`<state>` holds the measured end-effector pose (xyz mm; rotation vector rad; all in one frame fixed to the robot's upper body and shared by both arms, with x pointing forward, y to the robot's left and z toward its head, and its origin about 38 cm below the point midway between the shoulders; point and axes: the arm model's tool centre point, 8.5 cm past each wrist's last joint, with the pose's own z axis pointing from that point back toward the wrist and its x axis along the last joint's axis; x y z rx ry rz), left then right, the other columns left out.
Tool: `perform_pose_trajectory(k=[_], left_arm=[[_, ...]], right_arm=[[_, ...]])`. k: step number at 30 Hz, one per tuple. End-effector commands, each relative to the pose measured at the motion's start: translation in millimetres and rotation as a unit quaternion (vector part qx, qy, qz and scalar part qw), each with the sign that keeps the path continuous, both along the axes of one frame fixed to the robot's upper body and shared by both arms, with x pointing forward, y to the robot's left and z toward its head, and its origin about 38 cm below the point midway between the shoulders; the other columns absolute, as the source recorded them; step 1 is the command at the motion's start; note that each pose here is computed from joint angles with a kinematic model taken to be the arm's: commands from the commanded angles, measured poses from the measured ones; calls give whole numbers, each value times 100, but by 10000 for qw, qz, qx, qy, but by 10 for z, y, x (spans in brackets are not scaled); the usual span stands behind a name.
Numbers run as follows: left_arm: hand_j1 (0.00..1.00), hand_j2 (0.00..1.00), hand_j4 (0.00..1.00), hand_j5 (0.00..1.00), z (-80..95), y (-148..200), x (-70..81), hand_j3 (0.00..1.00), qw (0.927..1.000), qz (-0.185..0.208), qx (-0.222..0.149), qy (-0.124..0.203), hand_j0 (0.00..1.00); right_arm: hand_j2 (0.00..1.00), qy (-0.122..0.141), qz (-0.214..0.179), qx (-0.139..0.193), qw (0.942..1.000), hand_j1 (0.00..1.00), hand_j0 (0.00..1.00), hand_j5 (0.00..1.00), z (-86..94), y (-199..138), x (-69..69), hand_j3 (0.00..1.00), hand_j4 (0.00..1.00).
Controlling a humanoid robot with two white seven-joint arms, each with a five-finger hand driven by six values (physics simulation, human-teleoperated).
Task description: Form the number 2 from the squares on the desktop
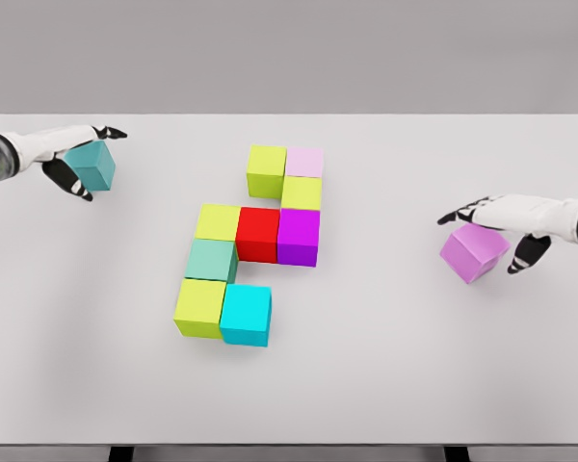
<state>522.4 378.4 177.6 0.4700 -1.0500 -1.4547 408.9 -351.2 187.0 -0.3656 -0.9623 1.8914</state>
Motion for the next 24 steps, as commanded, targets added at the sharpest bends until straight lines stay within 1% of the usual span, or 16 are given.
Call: perform_pose_trajectory(k=[1, 4, 6, 7, 8, 10, 11, 12, 13, 15, 19, 21, 24], left_arm=[[100, 100, 100, 100, -25, -8, 8, 100, 10000, 67, 2, 39, 100], [100, 100, 100, 100, -23, -1, 7, 100, 10000, 72, 8, 38, 100], [100, 100, 100, 100, 33, -5, 30, 100, 10000, 68, 15, -15, 100], [100, 100, 100, 100, 41, -6, 33, 100, 10000, 67, 15, -23, 100], [100, 100, 100, 100, 63, 3, 39, 100, 10000, 75, 16, -43, 100], [100, 100, 100, 100, 87, 1, 49, 100, 9999, 73, 15, -66, 100], [100, 100, 100, 100, 87, 1, 49, 100, 9999, 73, 15, -66, 100], [100, 100, 100, 100, 83, 8, 49, 100, 9999, 94, 15, -57, 100], [100, 100, 100, 100, 72, 39, 54, 100, 9997, 255, 54, -8, 100], [100, 100, 100, 100, 94, 58, 68, 100, 9993, 312, 183, -22, 100], [99, 99, 99, 99, 98, 136, 93, 99, 9986, 423, 325, 10, 99], [98, 98, 98, 98, 116, 150, 108, 98, 9982, 444, 395, -2, 98], [97, 97, 97, 97, 88, 94, 129, 97, 9977, 422, 528, 8, 97]], right_arm=[[100, 69, -16, -11, 10000, 100, 100, 100, -80, 8, 9, 100, 100], [100, 97, -8, -37, 9999, 100, 100, 100, -101, 12, 11, 100, 100], [100, 96, 3, -23, 10000, 100, 100, 100, -114, 36, 19, 100, 100], [97, 98, 6, -21, 9999, 97, 97, 97, -122, 40, 23, 97, 97], [91, 98, 11, -14, 10000, 91, 91, 91, -124, 46, 24, 91, 91], [71, 94, 20, 5, 10000, 71, 71, 71, -121, 60, 29, 71, 71], [66, 86, 21, 14, 10000, 66, 66, 66, -116, 69, 32, 66, 66], [64, 84, 28, 16, 10000, 64, 64, 64, -115, 73, 30, 64, 64], [61, 82, 40, 24, 10000, 61, 61, 61, -115, 84, 30, 61, 61], [61, 82, 47, 25, 10000, 61, 61, 61, -114, 85, 29, 61, 61], [54, 64, 81, 40, 9999, 54, 54, 54, -98, 91, 27, 54, 54], [53, -22, 143, 74, 9999, 53, 53, 53, -35, 102, 43, 53, 53], [53, -252, 530, 162, 9981, 53, 53, 53, 143, 194, 73, 53, 53]])
